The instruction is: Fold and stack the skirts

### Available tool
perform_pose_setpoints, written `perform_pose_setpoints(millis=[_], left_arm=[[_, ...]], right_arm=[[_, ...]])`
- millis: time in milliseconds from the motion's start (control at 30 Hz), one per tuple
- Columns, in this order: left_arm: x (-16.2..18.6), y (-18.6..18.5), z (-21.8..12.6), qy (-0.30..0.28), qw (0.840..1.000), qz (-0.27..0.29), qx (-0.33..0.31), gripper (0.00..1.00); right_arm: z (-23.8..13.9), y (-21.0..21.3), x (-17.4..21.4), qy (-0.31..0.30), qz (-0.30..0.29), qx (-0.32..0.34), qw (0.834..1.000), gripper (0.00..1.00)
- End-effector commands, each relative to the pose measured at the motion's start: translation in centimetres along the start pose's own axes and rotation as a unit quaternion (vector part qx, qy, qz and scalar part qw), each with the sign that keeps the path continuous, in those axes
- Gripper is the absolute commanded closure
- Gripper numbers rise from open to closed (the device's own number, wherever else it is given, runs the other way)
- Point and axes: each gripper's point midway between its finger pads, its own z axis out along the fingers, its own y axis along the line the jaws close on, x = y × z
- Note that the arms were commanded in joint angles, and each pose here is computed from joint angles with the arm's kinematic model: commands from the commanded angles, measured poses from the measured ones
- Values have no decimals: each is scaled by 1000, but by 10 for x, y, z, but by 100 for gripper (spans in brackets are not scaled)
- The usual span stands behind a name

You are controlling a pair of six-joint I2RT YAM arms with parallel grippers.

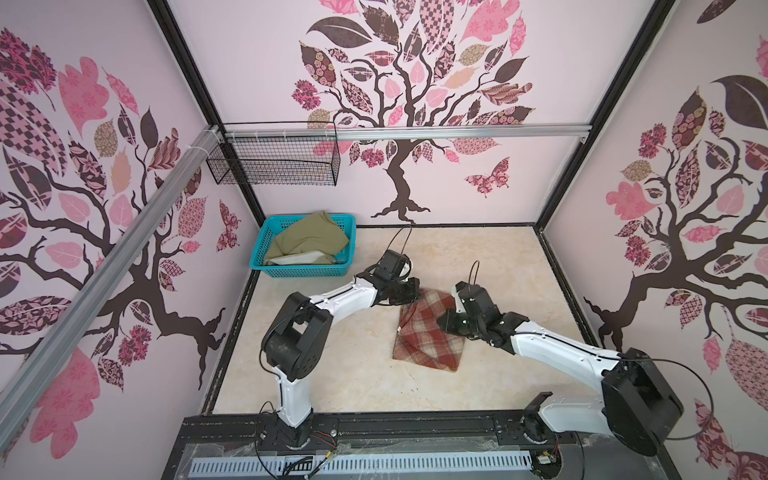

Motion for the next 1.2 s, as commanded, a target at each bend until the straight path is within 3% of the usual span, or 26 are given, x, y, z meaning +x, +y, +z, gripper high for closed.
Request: perform_pose_setpoints(millis=[0,233,533,833,1167], left_arm=[[33,12,-7,30,999,-22,-23,100],[96,27,14,81,995,-43,-50,100],[139,61,23,112,986,-73,-99,100],[125,107,14,104,981,-102,-130,100],[80,114,23,85,981,-61,-161,100]], right_arm=[[-14,-9,-23,-23,-23,0,999,100],[9,-26,-49,-33,-55,33,997,100],[50,-76,-40,19,-14,70,997,100],[54,-112,-15,31,13,124,992,100],[20,-132,60,39,72,155,985,100]])
